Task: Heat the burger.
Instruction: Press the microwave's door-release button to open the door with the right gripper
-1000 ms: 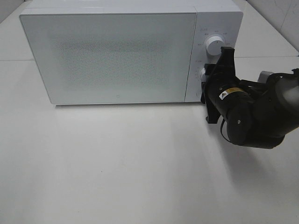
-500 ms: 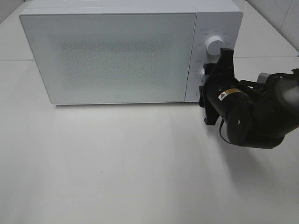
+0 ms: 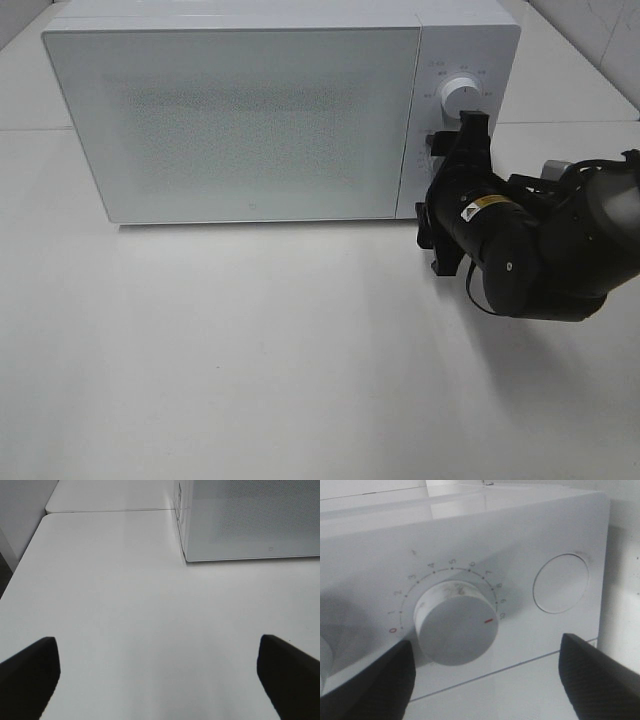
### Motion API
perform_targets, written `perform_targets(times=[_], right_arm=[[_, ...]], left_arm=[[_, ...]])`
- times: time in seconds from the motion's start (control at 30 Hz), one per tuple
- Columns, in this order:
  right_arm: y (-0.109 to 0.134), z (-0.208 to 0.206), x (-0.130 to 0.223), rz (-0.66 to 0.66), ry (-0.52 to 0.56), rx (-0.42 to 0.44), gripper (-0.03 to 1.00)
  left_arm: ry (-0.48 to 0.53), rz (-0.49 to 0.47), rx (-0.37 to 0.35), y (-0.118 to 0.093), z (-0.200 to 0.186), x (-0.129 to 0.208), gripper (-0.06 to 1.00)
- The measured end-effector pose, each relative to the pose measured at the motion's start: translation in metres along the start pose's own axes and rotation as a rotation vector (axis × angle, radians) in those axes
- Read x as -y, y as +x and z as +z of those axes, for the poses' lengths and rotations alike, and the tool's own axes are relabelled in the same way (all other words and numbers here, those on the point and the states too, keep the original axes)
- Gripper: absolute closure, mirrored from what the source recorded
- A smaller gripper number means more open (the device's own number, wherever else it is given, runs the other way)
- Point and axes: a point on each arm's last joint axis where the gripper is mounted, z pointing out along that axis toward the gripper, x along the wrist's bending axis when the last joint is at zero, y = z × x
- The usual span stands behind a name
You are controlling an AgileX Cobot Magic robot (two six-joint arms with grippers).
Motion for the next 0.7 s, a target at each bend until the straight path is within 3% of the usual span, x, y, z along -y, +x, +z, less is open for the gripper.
perform_targets(times=[0.3, 0.7], right_arm=[[0.012, -0.007, -0.001, 0.005, 0.006, -0.052, 0.22], [0.013, -0.032, -0.015, 0.000, -0.017, -0.060, 0.21]], left_arm=[[0.000, 0.000, 0.000, 0.000, 0.000, 0.000, -0.05], [0.000, 0.000, 0.000, 0.000, 0.000, 0.000, -0.05]])
